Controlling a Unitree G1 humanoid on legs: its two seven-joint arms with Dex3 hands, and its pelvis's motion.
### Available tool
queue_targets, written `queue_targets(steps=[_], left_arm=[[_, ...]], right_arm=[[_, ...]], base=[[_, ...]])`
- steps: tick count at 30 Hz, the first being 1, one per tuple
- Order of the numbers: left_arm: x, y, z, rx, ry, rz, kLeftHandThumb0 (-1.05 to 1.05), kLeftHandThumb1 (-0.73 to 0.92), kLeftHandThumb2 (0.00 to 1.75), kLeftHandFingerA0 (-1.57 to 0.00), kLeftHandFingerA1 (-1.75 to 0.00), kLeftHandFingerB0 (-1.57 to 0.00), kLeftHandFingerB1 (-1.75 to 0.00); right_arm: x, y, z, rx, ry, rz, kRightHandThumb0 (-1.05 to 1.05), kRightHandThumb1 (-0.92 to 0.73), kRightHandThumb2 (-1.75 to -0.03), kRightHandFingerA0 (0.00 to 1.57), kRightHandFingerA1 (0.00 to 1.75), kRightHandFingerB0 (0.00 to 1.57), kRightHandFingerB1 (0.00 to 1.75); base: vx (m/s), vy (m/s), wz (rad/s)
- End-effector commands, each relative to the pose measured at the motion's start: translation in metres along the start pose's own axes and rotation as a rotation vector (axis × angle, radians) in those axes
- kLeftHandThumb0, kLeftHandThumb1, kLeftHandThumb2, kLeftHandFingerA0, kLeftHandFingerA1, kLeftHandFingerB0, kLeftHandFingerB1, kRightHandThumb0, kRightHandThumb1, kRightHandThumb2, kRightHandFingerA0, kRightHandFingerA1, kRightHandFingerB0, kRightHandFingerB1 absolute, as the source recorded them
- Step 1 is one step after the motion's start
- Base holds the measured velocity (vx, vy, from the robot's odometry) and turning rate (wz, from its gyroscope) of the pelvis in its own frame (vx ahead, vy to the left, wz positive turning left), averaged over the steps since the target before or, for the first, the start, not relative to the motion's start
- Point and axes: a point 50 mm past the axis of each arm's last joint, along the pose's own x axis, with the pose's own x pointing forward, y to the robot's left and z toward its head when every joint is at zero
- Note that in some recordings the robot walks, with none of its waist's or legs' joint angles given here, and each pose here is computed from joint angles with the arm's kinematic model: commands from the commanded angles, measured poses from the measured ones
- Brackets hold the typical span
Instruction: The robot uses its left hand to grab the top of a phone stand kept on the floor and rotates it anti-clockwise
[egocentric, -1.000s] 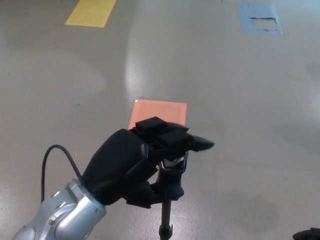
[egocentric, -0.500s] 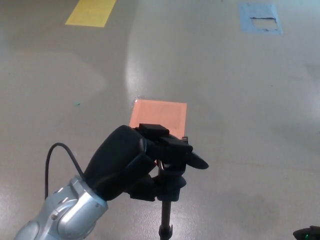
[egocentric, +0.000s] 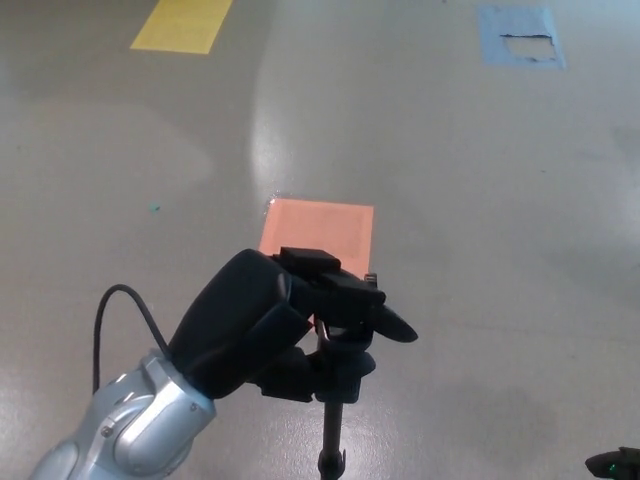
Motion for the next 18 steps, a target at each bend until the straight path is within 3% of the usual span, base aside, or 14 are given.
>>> queue_targets(steps=[1,3,4,8,18], left_arm=[[0.001,0.0,-0.005,-0.399,0.129,-0.018,0.09,0.49,0.7,-0.82,-0.49,-0.9,-0.51],[0.001,0.001,-0.007,-0.477,0.167,-0.041,0.06,0.5,0.7,-0.84,-0.48,-0.9,-0.5],[0.002,0.001,-0.009,-0.528,0.195,-0.046,0.07,0.53,0.62,-0.91,-0.51,-0.92,-0.51],[0.004,0.002,-0.015,-0.705,0.284,-0.059,0.04,0.54,0.58,-0.89,-0.53,-0.92,-0.54],[0.004,0.001,-0.021,-0.848,0.425,-0.08,-0.04,0.54,0.56,-0.92,-0.51,-0.93,-0.54]], right_arm=[[-0.002,-0.008,-0.001,-0.011,-0.001,-0.02,-0.59,-0.81,-0.66,0.77,0.46,0.22,0.3],[-0.002,-0.008,-0.001,-0.015,0.002,-0.021,-0.59,-0.81,-0.67,0.77,0.46,0.22,0.3],[-0.002,-0.008,0.0,-0.02,0.002,-0.021,-0.59,-0.81,-0.66,0.76,0.46,0.23,0.3],[-0.001,-0.01,0.002,-0.027,-0.002,-0.022,-0.59,-0.81,-0.67,0.77,0.46,0.23,0.31],[-0.002,-0.008,0.001,-0.022,-0.002,-0.013,-0.6,-0.8,-0.66,0.75,0.46,0.22,0.3]], base=[[0.0,0.0,0.0],[0.0,0.0,0.0],[0.0,0.0,0.0],[0.0,0.0,0.0],[0.0,0.0,0.0]])
